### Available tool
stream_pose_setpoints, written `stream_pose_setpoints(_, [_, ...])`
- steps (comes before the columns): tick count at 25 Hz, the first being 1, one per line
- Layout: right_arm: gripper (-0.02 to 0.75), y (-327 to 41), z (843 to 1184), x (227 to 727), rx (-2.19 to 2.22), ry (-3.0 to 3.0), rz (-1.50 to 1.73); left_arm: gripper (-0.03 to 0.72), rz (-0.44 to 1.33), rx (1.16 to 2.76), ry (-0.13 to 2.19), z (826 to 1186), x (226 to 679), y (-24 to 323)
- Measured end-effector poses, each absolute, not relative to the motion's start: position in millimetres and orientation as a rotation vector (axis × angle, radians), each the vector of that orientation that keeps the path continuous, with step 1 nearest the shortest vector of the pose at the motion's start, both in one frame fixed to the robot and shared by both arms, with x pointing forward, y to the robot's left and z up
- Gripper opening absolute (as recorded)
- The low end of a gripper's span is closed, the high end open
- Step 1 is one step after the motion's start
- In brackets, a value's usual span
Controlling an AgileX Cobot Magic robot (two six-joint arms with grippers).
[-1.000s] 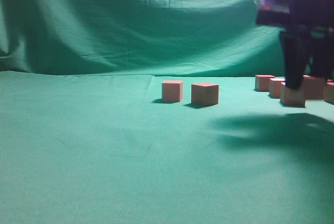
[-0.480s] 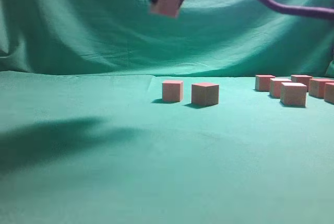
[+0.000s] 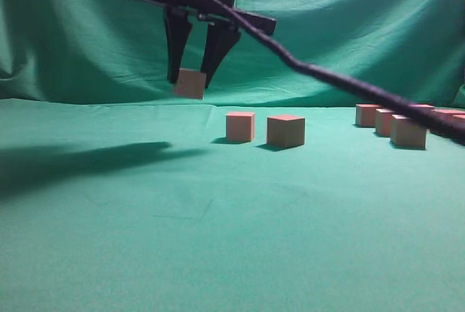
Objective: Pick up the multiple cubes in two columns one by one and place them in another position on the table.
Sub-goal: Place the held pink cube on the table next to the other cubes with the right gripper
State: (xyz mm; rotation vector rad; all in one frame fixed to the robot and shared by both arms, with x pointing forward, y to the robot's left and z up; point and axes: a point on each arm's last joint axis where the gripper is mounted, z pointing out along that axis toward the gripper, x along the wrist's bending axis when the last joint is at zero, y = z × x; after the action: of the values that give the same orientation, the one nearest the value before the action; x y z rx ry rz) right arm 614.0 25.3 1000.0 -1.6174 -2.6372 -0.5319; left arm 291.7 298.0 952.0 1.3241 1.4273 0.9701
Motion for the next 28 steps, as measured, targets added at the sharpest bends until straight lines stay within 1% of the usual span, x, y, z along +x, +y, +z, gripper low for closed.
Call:
stream_pose_setpoints(6, [0.287, 27.0, 976.4, 620.7, -1.698, -2.618, -0.456, 0.000, 0.970, 1.324, 1.427, 952.0, 291.7, 298.0])
stream_pose_setpoints(15, [0.287, 30.5, 971.1, 621.3, -1.703, -2.650, -0.460, 0.000, 0.970, 1.324, 1.427, 952.0, 291.7, 298.0])
stream_pose_setpoints(20, [0.287, 38.8, 954.3, 617.9, -1.678, -2.678, -0.415, 0.000, 0.970, 1.324, 1.427, 952.0, 291.7, 298.0])
stream_pose_setpoints(28, [0.287, 41.5, 952.8, 616.7, -1.667, -2.732, -0.407, 0.000, 0.970, 1.324, 1.427, 952.0, 291.7, 298.0])
